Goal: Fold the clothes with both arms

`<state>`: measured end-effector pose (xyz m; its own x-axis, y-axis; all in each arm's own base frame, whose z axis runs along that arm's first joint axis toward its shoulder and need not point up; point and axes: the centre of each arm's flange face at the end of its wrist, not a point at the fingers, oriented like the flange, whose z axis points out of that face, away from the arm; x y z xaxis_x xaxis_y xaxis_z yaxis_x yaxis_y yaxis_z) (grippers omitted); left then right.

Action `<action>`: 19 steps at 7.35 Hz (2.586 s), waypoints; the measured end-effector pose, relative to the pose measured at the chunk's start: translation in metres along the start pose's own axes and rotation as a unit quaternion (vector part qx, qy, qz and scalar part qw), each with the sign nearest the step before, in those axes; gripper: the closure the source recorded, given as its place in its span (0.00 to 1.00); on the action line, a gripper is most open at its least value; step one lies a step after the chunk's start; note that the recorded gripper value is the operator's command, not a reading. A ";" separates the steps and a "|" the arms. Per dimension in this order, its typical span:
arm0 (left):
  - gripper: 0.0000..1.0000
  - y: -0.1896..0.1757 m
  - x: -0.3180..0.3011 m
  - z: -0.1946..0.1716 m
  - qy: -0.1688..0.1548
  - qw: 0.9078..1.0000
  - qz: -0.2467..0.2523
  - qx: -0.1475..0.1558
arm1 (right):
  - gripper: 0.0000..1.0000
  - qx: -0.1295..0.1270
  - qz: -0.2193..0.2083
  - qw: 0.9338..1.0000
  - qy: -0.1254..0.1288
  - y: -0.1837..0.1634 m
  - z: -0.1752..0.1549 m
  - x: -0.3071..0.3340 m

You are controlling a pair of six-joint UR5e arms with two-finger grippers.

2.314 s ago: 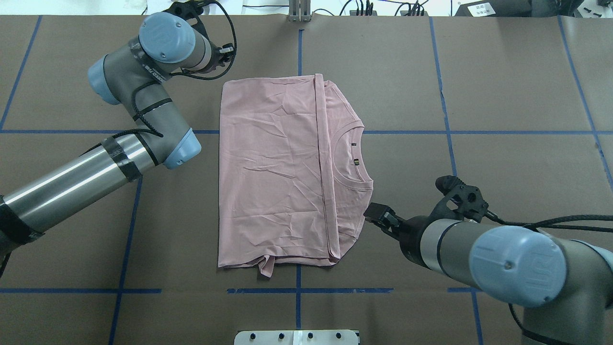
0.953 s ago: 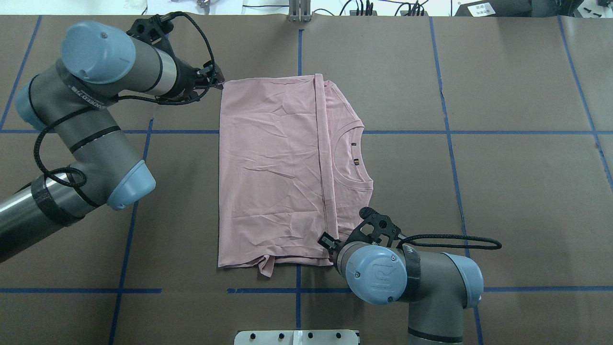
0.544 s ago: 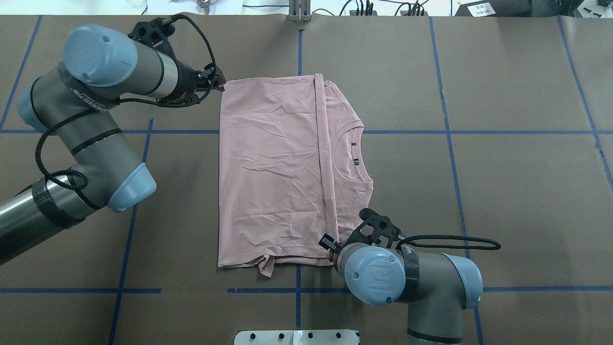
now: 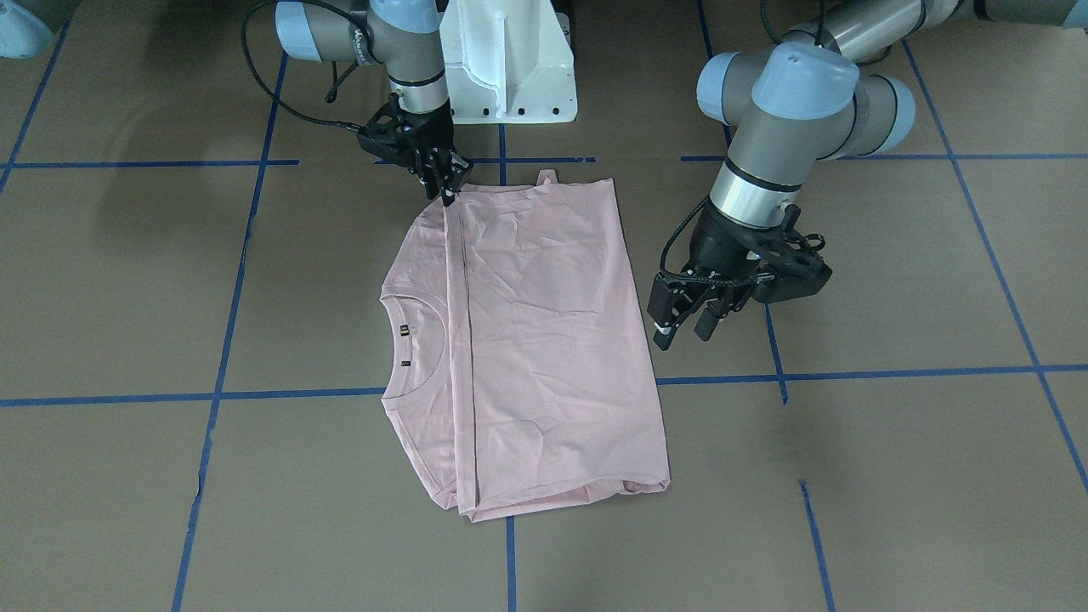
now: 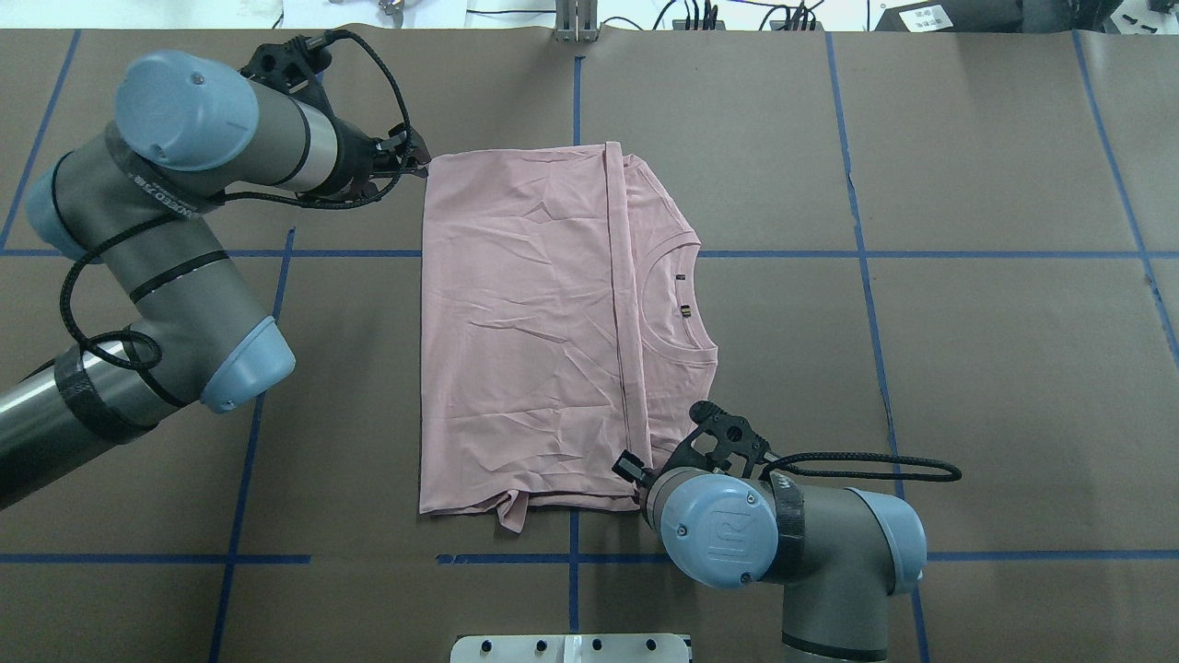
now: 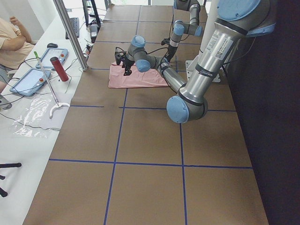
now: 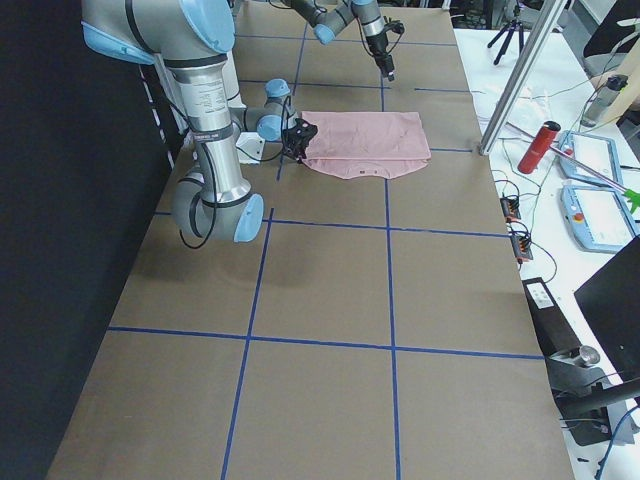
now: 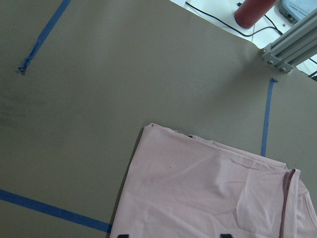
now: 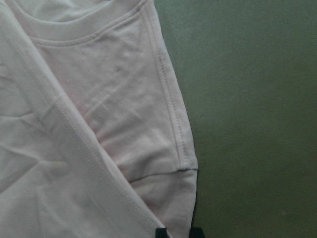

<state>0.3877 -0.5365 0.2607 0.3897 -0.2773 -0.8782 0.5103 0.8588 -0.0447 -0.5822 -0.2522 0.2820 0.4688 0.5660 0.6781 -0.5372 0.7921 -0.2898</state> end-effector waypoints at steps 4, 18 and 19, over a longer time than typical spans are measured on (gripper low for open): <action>0.31 0.009 0.000 -0.017 -0.005 1.000 -0.001 -0.004 | 1.00 -0.003 0.002 1.000 -0.010 -0.004 -0.011 -0.004; 0.48 0.307 -0.060 0.009 -0.108 0.975 -0.119 -0.154 | 1.00 -0.007 0.003 1.000 -0.019 -0.013 -0.057 0.000; 0.51 0.311 -0.060 0.009 -0.109 0.975 -0.117 -0.156 | 1.00 -0.007 0.003 1.000 -0.019 -0.013 -0.057 0.000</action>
<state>0.5302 -0.2569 0.3042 0.4619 -0.5371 -0.7058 0.3594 0.8409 -0.4047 -0.5347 -0.2495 0.2473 0.4381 0.5623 0.7013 -0.5298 0.7918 -0.3039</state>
